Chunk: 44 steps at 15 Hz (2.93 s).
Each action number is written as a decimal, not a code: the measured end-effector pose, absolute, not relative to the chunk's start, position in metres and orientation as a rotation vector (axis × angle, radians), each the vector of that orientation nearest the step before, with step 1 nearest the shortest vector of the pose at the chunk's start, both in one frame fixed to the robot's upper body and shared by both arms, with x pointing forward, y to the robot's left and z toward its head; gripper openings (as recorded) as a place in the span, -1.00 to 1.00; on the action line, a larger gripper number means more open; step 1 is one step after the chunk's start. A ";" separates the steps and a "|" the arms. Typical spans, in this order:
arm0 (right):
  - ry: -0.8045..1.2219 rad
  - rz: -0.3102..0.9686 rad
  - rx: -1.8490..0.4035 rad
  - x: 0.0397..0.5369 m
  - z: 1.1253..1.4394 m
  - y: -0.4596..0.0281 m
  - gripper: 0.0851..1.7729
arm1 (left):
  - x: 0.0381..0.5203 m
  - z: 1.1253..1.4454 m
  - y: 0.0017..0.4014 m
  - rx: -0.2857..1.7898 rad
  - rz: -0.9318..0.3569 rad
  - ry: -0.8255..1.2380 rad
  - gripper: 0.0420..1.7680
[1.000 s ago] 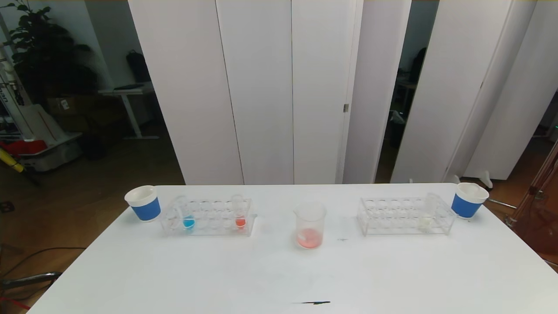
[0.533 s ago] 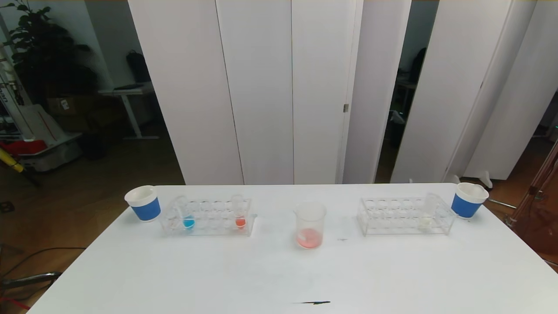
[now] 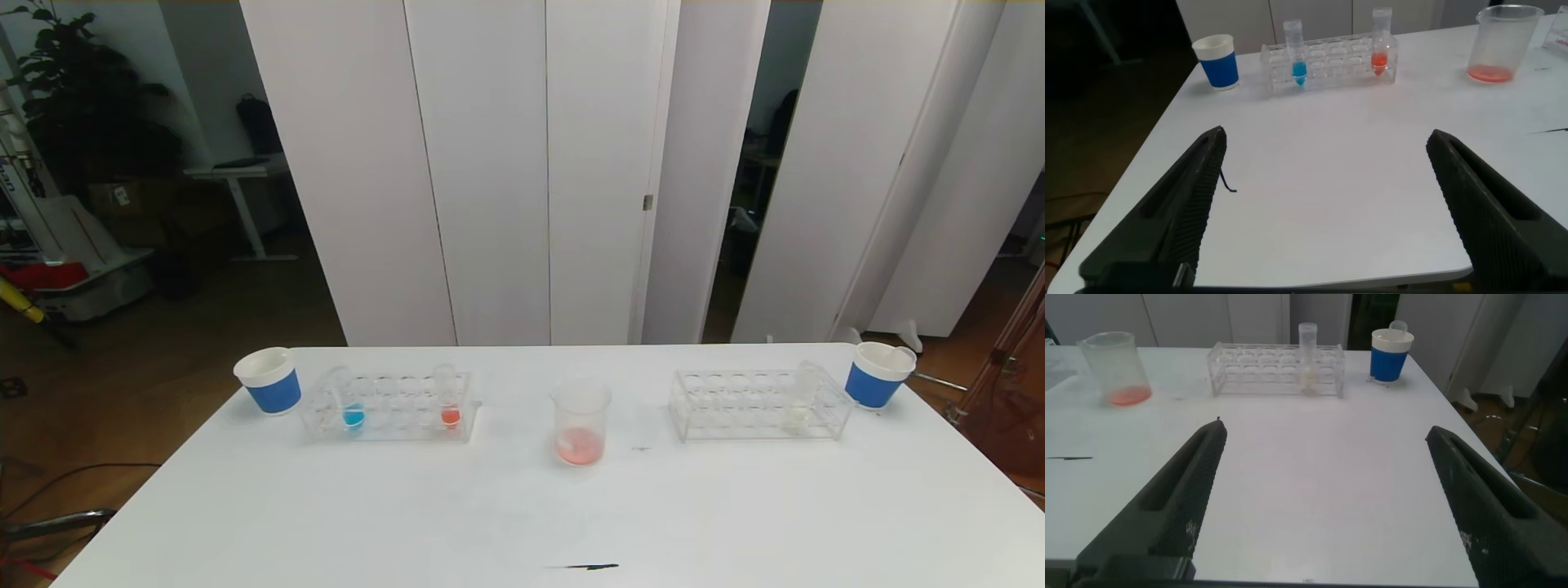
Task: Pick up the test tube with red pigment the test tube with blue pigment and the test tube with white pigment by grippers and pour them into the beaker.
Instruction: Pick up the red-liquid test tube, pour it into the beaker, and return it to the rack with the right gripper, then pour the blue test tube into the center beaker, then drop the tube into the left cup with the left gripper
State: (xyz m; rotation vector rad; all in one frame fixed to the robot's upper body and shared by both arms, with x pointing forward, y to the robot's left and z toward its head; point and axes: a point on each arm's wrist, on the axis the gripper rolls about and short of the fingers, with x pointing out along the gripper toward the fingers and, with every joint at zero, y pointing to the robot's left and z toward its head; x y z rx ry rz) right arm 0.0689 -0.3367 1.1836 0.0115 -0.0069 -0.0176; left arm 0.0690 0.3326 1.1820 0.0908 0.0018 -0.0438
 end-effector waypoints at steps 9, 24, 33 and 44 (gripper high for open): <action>-0.004 -0.018 0.012 0.069 1.183 -0.337 0.97 | 0.069 1.182 0.333 0.091 -0.044 0.002 0.98; -0.004 -0.018 0.012 0.069 1.183 -0.337 0.97 | 0.065 1.196 0.333 0.116 -0.009 -0.037 0.98; -0.004 -0.018 0.012 0.069 1.183 -0.337 0.97 | 0.065 1.308 0.334 0.125 0.008 -0.136 0.98; -0.004 -0.018 0.012 0.069 1.183 -0.337 0.97 | 0.210 1.380 0.333 0.113 0.018 -0.079 0.98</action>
